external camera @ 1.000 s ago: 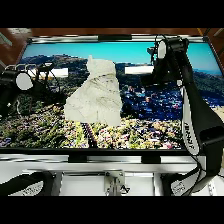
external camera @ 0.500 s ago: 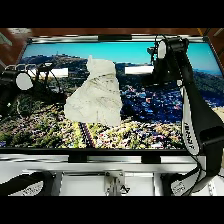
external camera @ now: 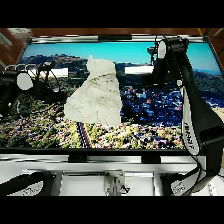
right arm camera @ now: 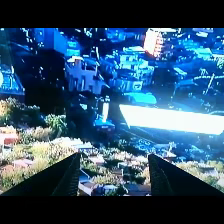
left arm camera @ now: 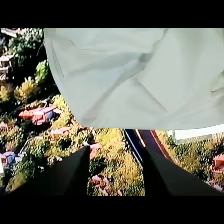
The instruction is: Fold the shirts.
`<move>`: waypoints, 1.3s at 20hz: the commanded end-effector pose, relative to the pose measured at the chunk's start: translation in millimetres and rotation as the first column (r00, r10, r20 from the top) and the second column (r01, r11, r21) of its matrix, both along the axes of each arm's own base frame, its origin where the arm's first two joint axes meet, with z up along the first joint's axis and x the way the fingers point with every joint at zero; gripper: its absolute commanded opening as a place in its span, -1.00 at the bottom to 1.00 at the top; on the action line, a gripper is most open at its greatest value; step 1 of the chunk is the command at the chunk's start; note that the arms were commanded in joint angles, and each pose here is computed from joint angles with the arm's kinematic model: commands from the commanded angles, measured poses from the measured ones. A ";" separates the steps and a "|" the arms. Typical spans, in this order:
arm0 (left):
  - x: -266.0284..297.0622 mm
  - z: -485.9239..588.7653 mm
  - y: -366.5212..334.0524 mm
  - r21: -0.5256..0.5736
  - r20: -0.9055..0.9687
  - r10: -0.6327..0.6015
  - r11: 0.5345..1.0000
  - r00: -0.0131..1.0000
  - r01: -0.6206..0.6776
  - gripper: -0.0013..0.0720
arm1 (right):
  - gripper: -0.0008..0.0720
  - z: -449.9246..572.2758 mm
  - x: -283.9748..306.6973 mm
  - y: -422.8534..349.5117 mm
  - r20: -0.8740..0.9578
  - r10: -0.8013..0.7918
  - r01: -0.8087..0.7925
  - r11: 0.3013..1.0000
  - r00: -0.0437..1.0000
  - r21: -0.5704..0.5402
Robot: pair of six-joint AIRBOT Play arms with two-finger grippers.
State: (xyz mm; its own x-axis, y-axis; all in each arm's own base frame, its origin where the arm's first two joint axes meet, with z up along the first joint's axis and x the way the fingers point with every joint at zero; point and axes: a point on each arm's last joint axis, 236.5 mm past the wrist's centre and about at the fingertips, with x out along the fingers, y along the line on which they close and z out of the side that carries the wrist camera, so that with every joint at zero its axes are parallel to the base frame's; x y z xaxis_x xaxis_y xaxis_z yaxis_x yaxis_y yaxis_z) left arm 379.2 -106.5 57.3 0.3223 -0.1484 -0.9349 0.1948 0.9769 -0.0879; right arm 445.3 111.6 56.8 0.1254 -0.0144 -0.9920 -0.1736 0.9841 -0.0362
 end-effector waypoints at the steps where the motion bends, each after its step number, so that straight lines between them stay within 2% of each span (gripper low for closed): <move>1: 17.1 1.0 -13.5 -0.060 0.053 0.009 0.998 0.999 -0.006 0.12 | 0.51 1.7 11.0 3.8 0.047 -0.002 0.002 1.000 0.999 0.015; 5: 28.2 -17.4 -15.8 -0.060 0.040 0.016 0.998 0.999 -0.014 0.11 | 0.51 5.5 28.6 9.0 0.123 0.000 -0.004 0.999 0.992 0.036; 6: 33.8 -22.7 -15.9 -0.063 0.043 0.027 0.998 0.999 -0.024 0.01 | 0.51 7.5 35.6 11.0 0.154 0.000 -0.007 0.999 0.988 0.044; 7: 40.2 -29.4 -16.7 -0.074 0.042 0.062 0.996 0.997 -0.058 -0.31 | 0.51 9.6 42.2 13.2 0.182 -0.003 -0.007 0.999 0.983 0.054; 8: 50.3 -35.3 -19.0 -0.097 0.053 0.104 0.990 0.993 -0.098 -0.33 | 0.51 11.6 48.0 15.0 0.208 -0.009 -0.005 0.998 0.978 0.063; 9: 62.0 -40.6 -24.4 -0.127 0.072 0.133 0.984 0.989 -0.123 -0.14 | 0.51 13.4 52.8 16.9 0.228 -0.014 -0.003 0.997 0.973 0.073; 10: 73.9 -47.3 -29.0 -0.151 0.094 0.145 0.980 0.985 -0.130 0.45 | 0.51 14.8 55.8 19.7 0.242 -0.015 -0.006 0.996 0.970 0.085; 11: 86.7 -54.1 -31.6 -0.167 0.122 0.157 0.977 0.980 -0.136 0.95 | 0.51 15.4 57.2 20.3 0.248 -0.015 -0.007 0.996 0.969 0.087; 12: 96.2 -61.7 -32.7 -0.172 0.140 0.164 0.975 0.976 -0.139 1.00 | 0.51 15.5 57.6 20.4 0.249 -0.015 -0.007 0.996 0.968 0.088; 21: 139.5 -122.1 -35.9 -0.187 0.205 0.201 0.969 0.958 -0.163 0.98 | 0.51 15.5 57.8 22.5 0.250 -0.015 -0.010 0.995 0.968 0.096; 26: 141.5 -145.7 -53.5 -0.286 0.139 0.277 0.930 0.951 -0.229 0.97 | 0.51 15.7 53.8 36.7 0.232 -0.024 -0.013 0.987 0.972 0.159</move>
State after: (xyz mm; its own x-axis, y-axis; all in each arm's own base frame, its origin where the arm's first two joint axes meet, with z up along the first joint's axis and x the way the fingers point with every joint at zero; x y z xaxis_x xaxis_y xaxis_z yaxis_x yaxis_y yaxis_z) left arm 515.3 -150.0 -77.3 0.5275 -0.2431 -0.8140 0.0166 0.9609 -0.2762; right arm 501.4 139.3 72.4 0.3630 0.1016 -0.9262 -0.1699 0.9846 0.0414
